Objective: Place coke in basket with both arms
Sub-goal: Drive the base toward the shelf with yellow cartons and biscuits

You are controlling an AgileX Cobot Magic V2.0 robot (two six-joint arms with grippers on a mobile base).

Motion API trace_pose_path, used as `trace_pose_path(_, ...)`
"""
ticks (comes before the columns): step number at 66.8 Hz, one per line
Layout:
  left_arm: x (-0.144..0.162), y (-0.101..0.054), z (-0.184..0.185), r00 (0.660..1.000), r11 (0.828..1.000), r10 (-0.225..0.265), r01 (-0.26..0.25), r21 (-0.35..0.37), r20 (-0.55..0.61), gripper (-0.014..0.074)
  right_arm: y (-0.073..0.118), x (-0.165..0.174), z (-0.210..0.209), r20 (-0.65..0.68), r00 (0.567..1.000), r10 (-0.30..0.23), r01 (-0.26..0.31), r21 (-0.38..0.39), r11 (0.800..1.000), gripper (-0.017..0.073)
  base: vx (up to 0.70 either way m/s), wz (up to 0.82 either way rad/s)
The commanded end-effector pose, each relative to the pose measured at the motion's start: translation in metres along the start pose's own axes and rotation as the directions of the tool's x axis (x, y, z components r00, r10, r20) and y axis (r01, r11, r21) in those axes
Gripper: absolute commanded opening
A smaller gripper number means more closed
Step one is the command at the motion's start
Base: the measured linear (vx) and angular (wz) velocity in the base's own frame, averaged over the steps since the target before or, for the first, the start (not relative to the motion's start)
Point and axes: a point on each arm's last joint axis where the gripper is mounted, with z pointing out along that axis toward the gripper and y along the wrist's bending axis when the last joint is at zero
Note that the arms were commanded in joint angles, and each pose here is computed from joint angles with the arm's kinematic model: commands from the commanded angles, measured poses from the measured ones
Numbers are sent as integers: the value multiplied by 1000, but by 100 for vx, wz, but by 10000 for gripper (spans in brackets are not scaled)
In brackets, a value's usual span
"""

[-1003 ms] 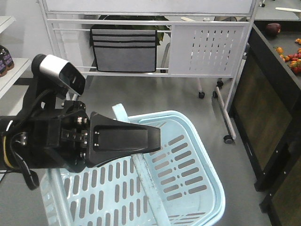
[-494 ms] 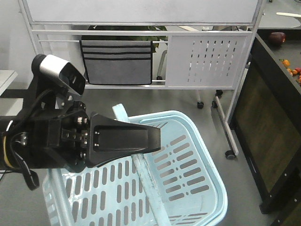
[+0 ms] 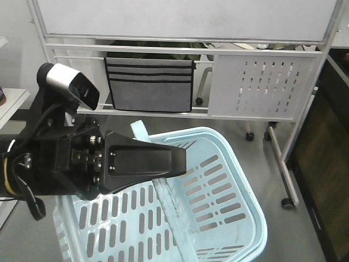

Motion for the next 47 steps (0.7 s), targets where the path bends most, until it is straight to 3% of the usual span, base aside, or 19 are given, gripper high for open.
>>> trace_pose_path(1,2,-35,-3,999,972,32,-23,233,-35,-6,1,-5,-1,74,997,-21,22,-3,1000,-5,24,30)
trace_pose_path(47,2,-35,-3,999,972,32,-23,233,-35,-6,1,-5,-1,74,997,-21,22,-3,1000,-5,22,52)
